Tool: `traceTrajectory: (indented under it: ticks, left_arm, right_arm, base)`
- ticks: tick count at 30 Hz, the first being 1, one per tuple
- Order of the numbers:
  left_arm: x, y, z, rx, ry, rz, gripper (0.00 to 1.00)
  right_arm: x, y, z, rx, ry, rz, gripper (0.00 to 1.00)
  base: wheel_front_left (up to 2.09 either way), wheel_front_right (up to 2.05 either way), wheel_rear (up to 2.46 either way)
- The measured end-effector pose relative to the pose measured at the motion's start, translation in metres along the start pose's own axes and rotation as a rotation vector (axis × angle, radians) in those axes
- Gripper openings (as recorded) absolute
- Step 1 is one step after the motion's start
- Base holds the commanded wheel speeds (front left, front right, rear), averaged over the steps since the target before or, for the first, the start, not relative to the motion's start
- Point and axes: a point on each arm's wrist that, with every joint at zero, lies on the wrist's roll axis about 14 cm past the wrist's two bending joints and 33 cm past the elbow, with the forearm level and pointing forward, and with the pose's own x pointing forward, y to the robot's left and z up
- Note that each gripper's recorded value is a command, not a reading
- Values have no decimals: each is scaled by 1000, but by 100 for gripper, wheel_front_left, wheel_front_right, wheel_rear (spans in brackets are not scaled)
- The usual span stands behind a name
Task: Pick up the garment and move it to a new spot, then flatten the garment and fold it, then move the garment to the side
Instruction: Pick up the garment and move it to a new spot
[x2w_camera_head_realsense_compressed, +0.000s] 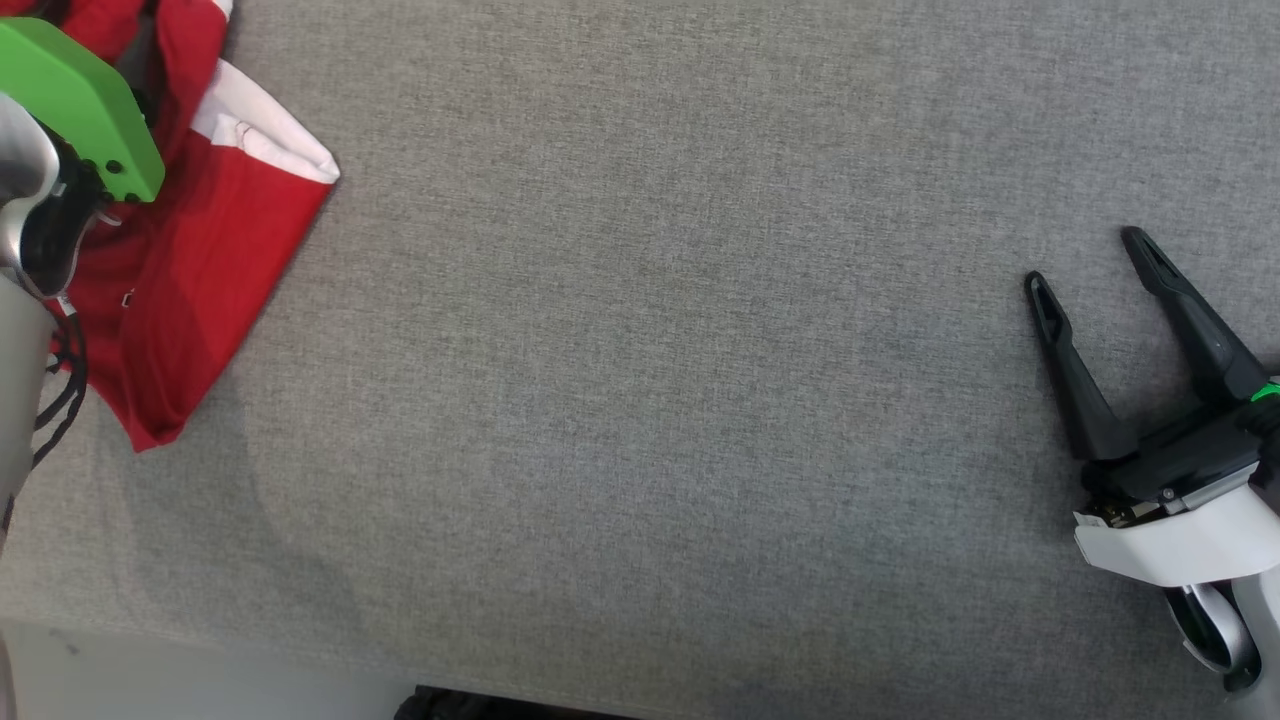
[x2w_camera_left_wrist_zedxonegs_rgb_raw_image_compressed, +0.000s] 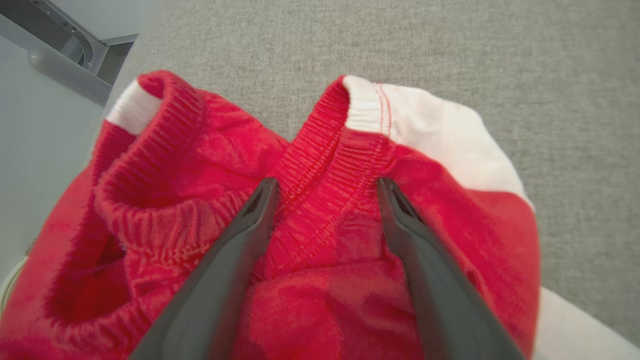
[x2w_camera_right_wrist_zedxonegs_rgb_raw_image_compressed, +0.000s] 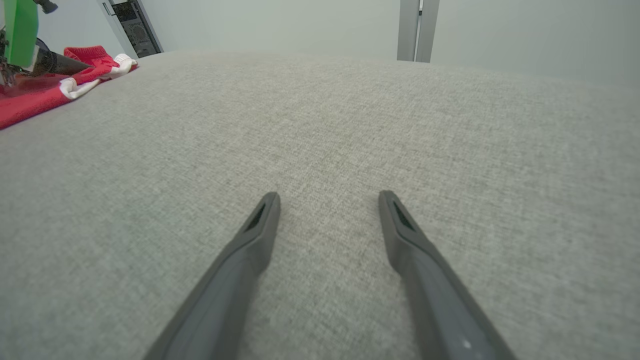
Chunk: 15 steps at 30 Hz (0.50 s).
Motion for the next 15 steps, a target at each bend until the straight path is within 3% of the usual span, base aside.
traceTrajectory:
  ticks: [2,3,4,5,8,15]
  left_arm:
    - [6,-4,-5,-28,12,-15,99]
    - [8,-5,-6,-26,18,-22,68]
    - [9,-6,-6,-24,17,-28,22]
    - [10,-7,-5,-30,10,-33,0]
    - [8,-6,0,-16,-35,-36,0]
    - [-19,-8,39,-107,-298,-63,0]
  right_arm:
    - [0,-2,-1,3,-1,-7,100]
    - [0,-2,-1,1,0,-8,100]
    - [0,-3,-1,1,-2,-10,100]
    - [0,-3,-1,3,-4,-14,100]
    - [1,-3,2,2,-11,-16,100]
    - [2,2,15,16,-29,-38,100]
  base:
    - [0,0,0]
    - [0,0,0]
    - [0,0,0]
    - [0,0,0]
    - [0,0,0]
    - [0,0,0]
